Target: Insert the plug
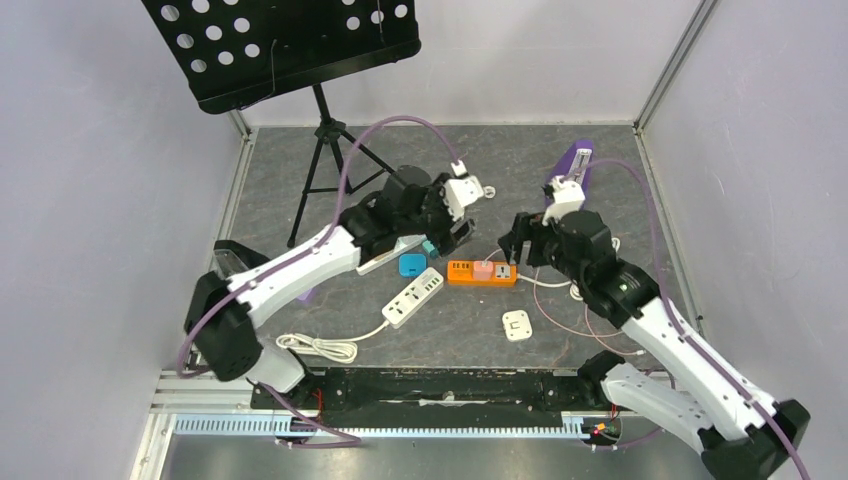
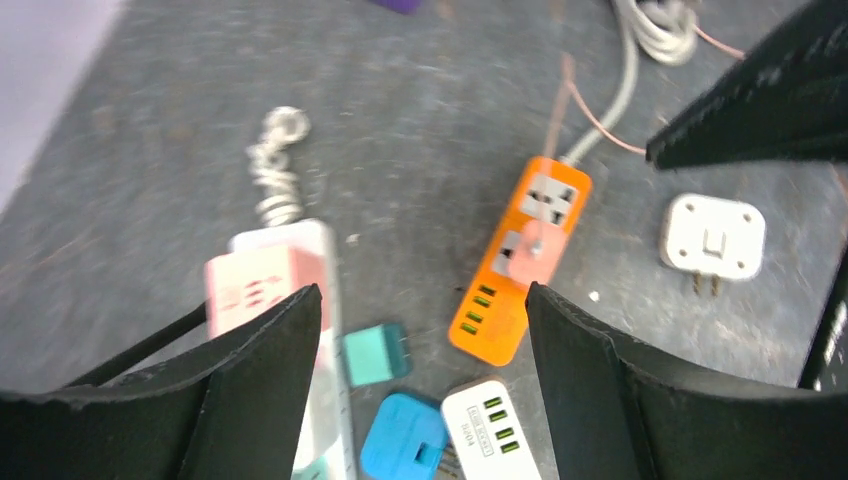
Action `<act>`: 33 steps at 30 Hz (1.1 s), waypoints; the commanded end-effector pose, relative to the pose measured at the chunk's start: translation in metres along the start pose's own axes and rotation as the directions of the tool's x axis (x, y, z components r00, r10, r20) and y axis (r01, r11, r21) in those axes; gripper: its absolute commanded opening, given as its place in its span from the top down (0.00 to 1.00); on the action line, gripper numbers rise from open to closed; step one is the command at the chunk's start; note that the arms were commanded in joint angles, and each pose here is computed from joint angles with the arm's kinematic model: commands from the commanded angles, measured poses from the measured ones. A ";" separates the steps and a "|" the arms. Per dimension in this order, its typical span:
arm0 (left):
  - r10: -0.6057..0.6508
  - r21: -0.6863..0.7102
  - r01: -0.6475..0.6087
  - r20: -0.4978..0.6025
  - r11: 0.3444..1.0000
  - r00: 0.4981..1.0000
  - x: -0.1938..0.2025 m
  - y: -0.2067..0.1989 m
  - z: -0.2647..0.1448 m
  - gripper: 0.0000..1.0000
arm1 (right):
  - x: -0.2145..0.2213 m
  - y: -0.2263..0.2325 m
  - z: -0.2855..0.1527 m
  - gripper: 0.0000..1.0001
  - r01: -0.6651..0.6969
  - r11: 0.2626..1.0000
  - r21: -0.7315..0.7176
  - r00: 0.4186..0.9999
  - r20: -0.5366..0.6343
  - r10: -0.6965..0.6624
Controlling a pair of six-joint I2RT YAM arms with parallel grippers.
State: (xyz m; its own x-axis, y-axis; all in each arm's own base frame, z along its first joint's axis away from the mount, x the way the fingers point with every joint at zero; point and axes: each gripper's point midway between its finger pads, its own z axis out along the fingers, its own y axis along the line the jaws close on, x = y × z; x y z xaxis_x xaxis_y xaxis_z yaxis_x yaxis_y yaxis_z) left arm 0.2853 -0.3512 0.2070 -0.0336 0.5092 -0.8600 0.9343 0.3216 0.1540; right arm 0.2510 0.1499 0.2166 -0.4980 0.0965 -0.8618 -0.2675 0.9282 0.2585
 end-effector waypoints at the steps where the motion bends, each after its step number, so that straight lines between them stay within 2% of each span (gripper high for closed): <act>1: -0.154 -0.382 0.207 0.166 0.900 0.974 -0.042 0.058 -0.063 0.18 | -0.056 0.053 0.012 0.25 0.101 0.975 -0.198 0.990 0.113 -0.080; 5: -0.207 -0.553 0.341 0.292 0.760 0.934 -0.044 0.078 -0.120 0.07 | -0.048 0.084 0.045 0.23 0.207 0.953 -0.223 0.978 0.062 -0.198; 8: -0.242 -0.582 0.432 0.377 0.689 0.894 -0.043 0.079 -0.150 0.01 | -0.025 0.106 0.081 0.21 0.293 0.931 -0.217 0.953 -0.015 -0.303; 13: -0.261 -0.575 0.499 0.448 0.648 0.855 -0.033 0.068 -0.184 0.00 | 0.023 0.108 0.142 0.19 0.358 0.911 -0.203 0.904 -0.169 -0.392; 16: -0.260 -0.584 0.528 0.482 0.617 0.837 -0.023 0.063 -0.203 0.00 | 0.045 0.110 0.170 0.20 0.381 0.898 -0.220 0.880 -0.212 -0.425; 19: -0.278 -0.580 0.568 0.515 0.583 0.811 -0.013 0.059 -0.215 0.00 | 0.062 0.109 0.193 0.28 0.398 0.891 -0.216 0.865 -0.235 -0.443; 21: -0.318 -0.535 0.610 0.541 0.585 0.779 -0.008 0.051 -0.213 0.01 | 0.069 0.108 0.205 0.33 0.411 0.887 -0.208 0.859 -0.238 -0.454; 24: -0.364 -0.487 0.632 0.537 0.602 0.761 0.002 0.039 -0.204 0.02 | 0.075 0.104 0.219 0.41 0.431 0.882 -0.189 0.849 -0.245 -0.468; 31: -0.406 -0.499 0.633 0.493 0.592 0.769 0.020 0.034 -0.197 0.02 | 0.093 0.097 0.238 0.42 0.467 0.866 -0.178 0.823 -0.270 -0.499; 33: -0.402 -0.503 0.628 0.491 0.594 0.773 0.019 0.034 -0.197 0.02 | 0.096 0.094 0.240 0.46 0.470 0.866 -0.171 0.820 -0.279 -0.500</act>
State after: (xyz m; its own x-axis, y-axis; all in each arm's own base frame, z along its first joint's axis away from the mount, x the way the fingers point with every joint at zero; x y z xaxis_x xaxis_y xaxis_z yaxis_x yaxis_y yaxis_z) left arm 0.2476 -0.1720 0.2864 -0.2209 -0.0759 -0.9723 0.3648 0.9182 -0.1545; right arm 0.3581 0.3247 0.0435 -0.5476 -0.4951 -0.6745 -0.6168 0.7836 -0.0744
